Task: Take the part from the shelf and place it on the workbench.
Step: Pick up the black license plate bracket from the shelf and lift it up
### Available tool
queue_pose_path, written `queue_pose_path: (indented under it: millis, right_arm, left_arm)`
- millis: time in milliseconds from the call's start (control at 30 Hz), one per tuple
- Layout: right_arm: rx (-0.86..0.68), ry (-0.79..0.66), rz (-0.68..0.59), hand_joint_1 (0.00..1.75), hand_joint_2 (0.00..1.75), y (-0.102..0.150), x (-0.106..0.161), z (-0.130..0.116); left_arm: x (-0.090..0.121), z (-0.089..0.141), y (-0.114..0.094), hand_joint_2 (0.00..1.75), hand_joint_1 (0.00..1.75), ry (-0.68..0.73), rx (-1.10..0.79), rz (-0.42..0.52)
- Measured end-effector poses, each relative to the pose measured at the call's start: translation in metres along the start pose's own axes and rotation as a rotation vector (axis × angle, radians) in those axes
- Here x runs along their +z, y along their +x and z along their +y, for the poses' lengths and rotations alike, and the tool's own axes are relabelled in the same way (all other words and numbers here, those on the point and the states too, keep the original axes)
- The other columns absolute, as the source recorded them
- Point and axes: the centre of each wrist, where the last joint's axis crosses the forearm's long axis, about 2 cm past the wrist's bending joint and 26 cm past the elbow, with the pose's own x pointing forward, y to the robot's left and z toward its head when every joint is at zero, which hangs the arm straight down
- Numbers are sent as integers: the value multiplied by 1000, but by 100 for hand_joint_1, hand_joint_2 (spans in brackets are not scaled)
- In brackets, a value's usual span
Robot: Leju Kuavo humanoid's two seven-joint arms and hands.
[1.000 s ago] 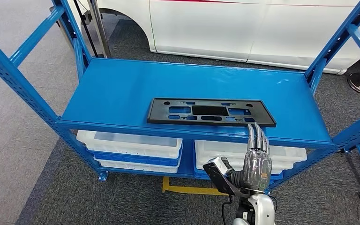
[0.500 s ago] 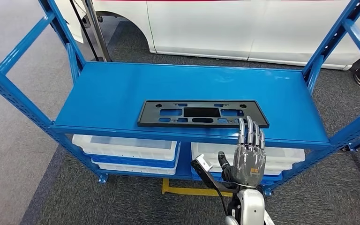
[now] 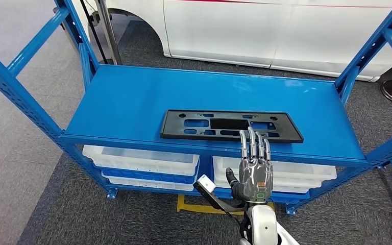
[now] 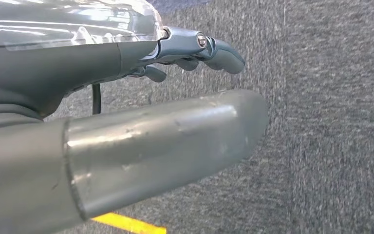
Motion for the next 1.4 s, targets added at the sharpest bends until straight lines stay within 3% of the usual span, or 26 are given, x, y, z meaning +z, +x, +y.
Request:
queue_pose_path:
  millis: [367, 1400]
  right_arm:
    - [0, 22, -71, 0, 175, 1, 2, 3]
    - [-30, 40, -51, 0, 175, 6, -2, 3]
  left_arm:
    - [-1, -1, 1, 0, 0, -10, -3, 2]
    - [-2, 0, 2, 0, 0, -14, 5, 11]
